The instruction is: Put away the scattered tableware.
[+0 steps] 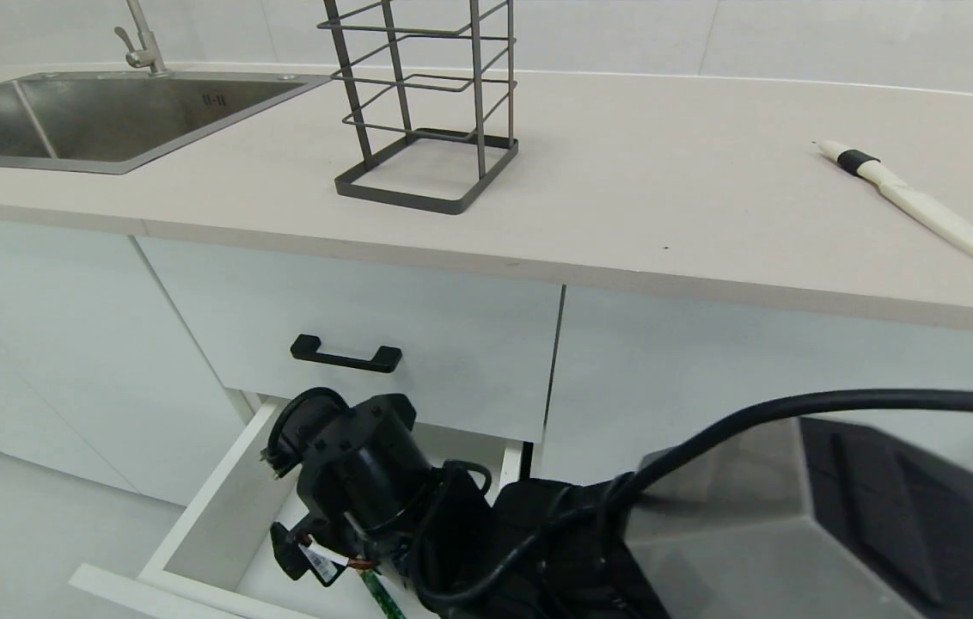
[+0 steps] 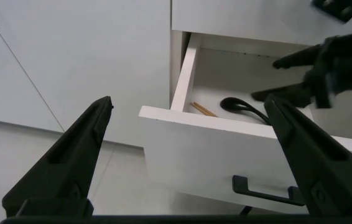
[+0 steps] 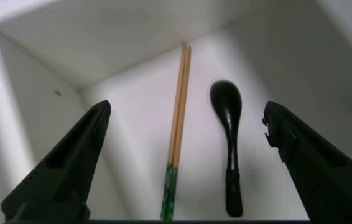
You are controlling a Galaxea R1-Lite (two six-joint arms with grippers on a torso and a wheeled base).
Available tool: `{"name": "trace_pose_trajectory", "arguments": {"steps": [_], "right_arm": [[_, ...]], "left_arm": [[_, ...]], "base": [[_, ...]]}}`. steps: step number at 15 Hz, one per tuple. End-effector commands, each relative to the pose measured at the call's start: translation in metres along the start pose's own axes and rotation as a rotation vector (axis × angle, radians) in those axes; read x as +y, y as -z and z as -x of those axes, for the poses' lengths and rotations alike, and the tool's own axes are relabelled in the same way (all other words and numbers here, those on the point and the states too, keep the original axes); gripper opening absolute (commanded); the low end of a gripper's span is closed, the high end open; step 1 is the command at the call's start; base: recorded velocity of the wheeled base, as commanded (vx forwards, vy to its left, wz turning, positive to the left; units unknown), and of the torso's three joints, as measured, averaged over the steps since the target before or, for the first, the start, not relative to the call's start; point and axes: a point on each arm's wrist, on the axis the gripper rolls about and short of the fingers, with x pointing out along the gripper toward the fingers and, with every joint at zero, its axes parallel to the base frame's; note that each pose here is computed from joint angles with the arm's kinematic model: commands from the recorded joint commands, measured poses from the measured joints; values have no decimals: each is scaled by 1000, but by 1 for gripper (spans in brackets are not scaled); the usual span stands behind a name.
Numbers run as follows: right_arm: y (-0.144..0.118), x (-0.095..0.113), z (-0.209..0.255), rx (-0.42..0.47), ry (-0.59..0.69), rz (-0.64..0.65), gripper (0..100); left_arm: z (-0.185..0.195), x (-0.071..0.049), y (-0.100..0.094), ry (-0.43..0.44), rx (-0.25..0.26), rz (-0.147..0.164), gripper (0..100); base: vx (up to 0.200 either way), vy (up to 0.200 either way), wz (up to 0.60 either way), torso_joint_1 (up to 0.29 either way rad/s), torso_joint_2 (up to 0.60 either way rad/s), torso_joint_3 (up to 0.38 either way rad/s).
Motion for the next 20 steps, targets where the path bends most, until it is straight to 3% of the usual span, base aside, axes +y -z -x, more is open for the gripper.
{"name": "trace_pose_trajectory", "arguments": {"steps": [1,2,4,5,9,11,14,16,20], "right_arm": [[-20,-7,62,-150,-29,-24,100],[-14,-6,80,-221,-44,-33,100],[-8,-8,97,-244,-51,-28,100],[-1,-23,136,-246,-51,-21,100],[10,-63,211,-308,-42,-11,100],[14,-70,234,-344,-48,-16,100],[42,-78,288,-381,-43,-21,100],[71,-92,336,-457,-14,-29,100],[107,-104,419,-702,218,53,100]], "left_arm": [[0,0,0,0,2,0,100],[0,0,0,0,2,0,100],[0,0,0,0,2,0,100],[0,0,0,0,2,0,100],[0,0,0,0,2,0,100],[0,0,0,0,2,0,100],[0,0,0,0,2,-1,100],[0,0,0,0,2,0,100],[0,0,0,9,0,-1,100]], "base": [[0,0,0,0,0,0],[0,0,0,0,0,0],[0,0,0,0,0,0],[0,0,0,0,0,0],[0,0,0,0,0,0],[0,0,0,0,0,0],[0,0,0,0,0,0],[0,0,0,0,0,0],[0,0,0,0,0,0]]}}
